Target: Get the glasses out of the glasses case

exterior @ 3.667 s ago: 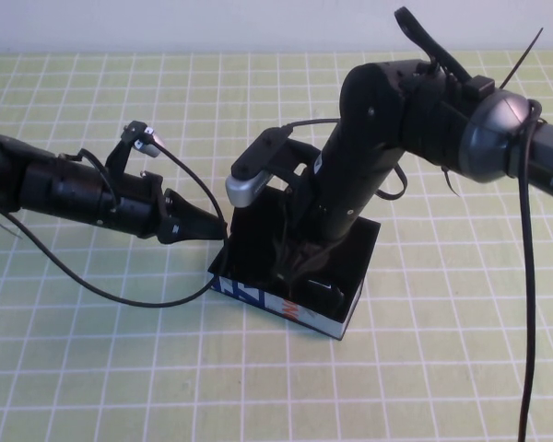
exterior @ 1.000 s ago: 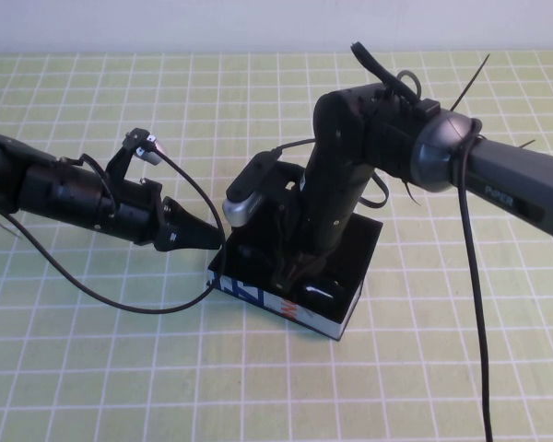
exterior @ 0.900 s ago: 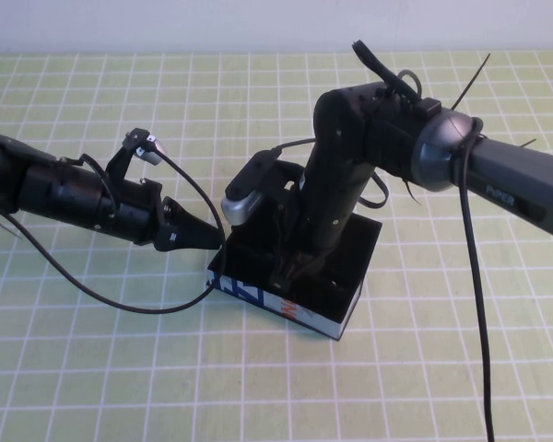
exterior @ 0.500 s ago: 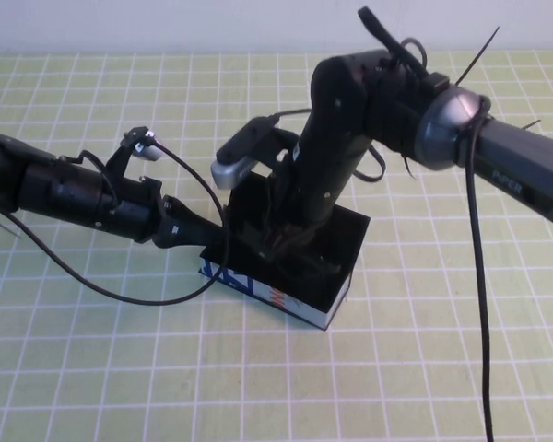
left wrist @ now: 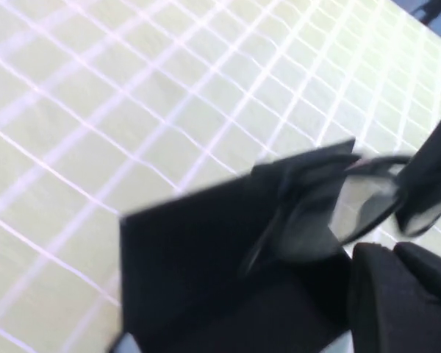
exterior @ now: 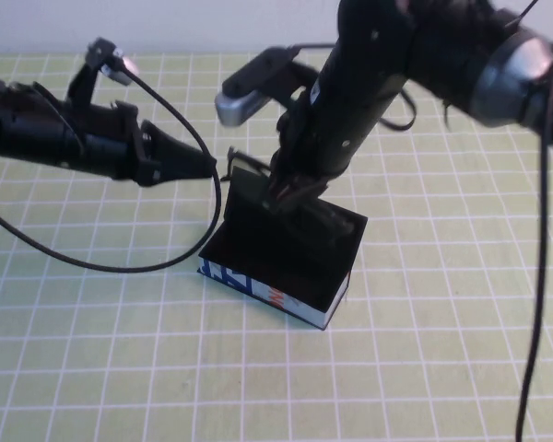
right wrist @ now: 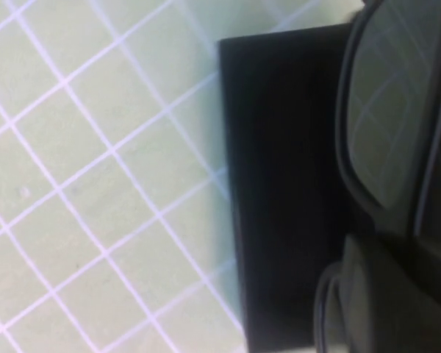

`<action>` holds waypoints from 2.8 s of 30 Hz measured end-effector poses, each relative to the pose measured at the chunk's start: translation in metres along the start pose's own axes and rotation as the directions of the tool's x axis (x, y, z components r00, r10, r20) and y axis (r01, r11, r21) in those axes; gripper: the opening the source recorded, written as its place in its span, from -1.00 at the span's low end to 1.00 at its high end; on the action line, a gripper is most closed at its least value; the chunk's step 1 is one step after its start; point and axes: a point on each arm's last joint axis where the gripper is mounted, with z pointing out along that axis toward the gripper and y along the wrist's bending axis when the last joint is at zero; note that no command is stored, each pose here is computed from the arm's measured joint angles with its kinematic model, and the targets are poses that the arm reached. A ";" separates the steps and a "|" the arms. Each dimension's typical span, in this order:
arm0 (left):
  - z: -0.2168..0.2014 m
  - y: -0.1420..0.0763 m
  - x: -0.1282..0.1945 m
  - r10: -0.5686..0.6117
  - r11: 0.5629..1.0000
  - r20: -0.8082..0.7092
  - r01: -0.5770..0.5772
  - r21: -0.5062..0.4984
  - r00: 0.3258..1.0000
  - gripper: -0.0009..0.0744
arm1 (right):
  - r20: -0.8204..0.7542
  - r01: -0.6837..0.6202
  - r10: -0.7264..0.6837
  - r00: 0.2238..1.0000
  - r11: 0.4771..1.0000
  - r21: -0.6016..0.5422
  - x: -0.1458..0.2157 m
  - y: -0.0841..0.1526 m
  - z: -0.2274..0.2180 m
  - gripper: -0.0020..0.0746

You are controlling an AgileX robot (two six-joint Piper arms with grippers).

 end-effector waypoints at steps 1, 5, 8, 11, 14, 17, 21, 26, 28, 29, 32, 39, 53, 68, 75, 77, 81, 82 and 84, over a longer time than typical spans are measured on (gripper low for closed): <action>-0.005 -0.005 -0.005 0.020 0.999 0.009 -0.020 -0.025 1.000 -0.99 | 0.011 -0.015 0.015 1.000 1.000 0.024 0.001 0.001 -0.013 -0.91; -0.022 -0.021 -0.022 0.076 0.990 0.037 -0.071 -0.122 0.996 -0.99 | 0.075 -0.112 0.101 0.992 0.981 0.157 0.007 -0.001 -0.063 -0.91; -0.033 -0.031 -0.032 0.111 0.979 0.061 -0.099 -0.178 0.992 -0.99 | 0.115 -0.197 0.175 0.978 0.956 0.218 0.024 -0.006 -0.095 -0.91; -0.041 -0.037 -0.036 0.133 0.960 0.084 -0.107 -0.258 0.988 -0.99 | 0.125 -0.288 0.264 0.956 0.926 0.246 0.051 -0.011 -0.116 -0.91; -0.047 -0.042 -0.032 0.131 0.938 0.104 -0.089 -0.335 0.986 -0.99 | 0.155 -0.404 0.375 0.914 0.879 0.255 0.083 -0.014 -0.126 -0.91; -0.051 -0.047 -0.023 0.113 0.919 0.129 -0.054 -0.389 0.985 -0.99 | 0.165 -0.522 0.496 0.853 0.818 0.242 0.117 -0.017 -0.115 -0.91; -0.052 -0.052 -0.011 0.091 0.903 0.152 -0.017 -0.430 0.984 -0.99 | 0.149 -0.629 0.611 0.777 0.755 0.182 0.148 -0.018 -0.082 -0.91; -0.051 -0.060 0.001 0.061 0.908 0.181 0.021 -0.419 0.981 -0.99 | 0.142 -0.703 0.689 0.711 0.702 0.114 0.163 -0.021 -0.038 -0.91; -0.050 -0.063 0.006 0.049 0.912 0.189 0.033 -0.408 0.981 -0.99 | 0.132 -0.716 0.704 0.698 0.689 0.113 0.165 -0.026 -0.023 -0.91; -0.051 -0.066 0.008 0.047 0.914 0.191 0.035 -0.404 0.980 -0.99 | 0.125 -0.721 0.710 0.693 0.683 0.113 0.165 -0.029 -0.015 -0.91; -0.053 -0.075 0.013 0.045 0.918 0.197 0.037 -0.396 0.979 -0.99 | 0.099 -0.738 0.731 0.675 0.667 0.105 0.164 -0.035 0.007 -0.91; -0.062 -0.103 0.025 0.071 0.916 0.205 0.017 -0.400 0.976 -0.99 | 0.052 -0.758 0.756 0.652 0.650 0.046 0.163 -0.040 0.043 -0.91; -0.071 -0.126 0.028 0.125 0.917 0.212 -0.031 -0.397 0.969 -0.99 | 0.047 -0.750 0.749 0.661 0.659 0.057 0.164 -0.043 0.052 -0.15; -0.076 -0.127 0.028 0.117 0.889 0.277 0.024 -0.458 0.954 -0.99 | -0.012 -0.679 0.680 0.733 0.733 0.041 0.172 -0.006 -0.043 -0.75; -0.090 -0.163 0.059 0.164 0.845 0.321 0.035 -0.533 0.933 -0.99 | 0.101 -0.643 0.640 0.762 0.766 0.005 0.216 0.039 -0.108 -0.97; -0.093 -0.176 0.072 0.180 0.833 0.334 0.037 -0.552 0.925 -0.99 | 0.143 -0.631 0.626 0.767 0.775 -0.005 0.234 0.054 -0.122 -0.98; -0.098 -0.195 0.098 0.224 0.801 0.359 0.039 -0.598 0.906 -0.99 | 0.244 -0.602 0.588 0.771 0.798 -0.024 0.272 0.082 -0.145 -0.99; -0.099 -0.199 0.103 0.239 0.795 0.358 0.030 -0.606 0.903 -0.99 | 0.274 -0.593 0.577 0.770 0.805 -0.028 0.281 0.089 -0.151 -0.99; -0.099 -0.208 0.116 0.274 0.781 0.355 0.009 -0.625 0.894 -0.99 | 0.314 -0.579 0.560 0.767 0.815 -0.039 0.299 0.102 -0.156 -0.99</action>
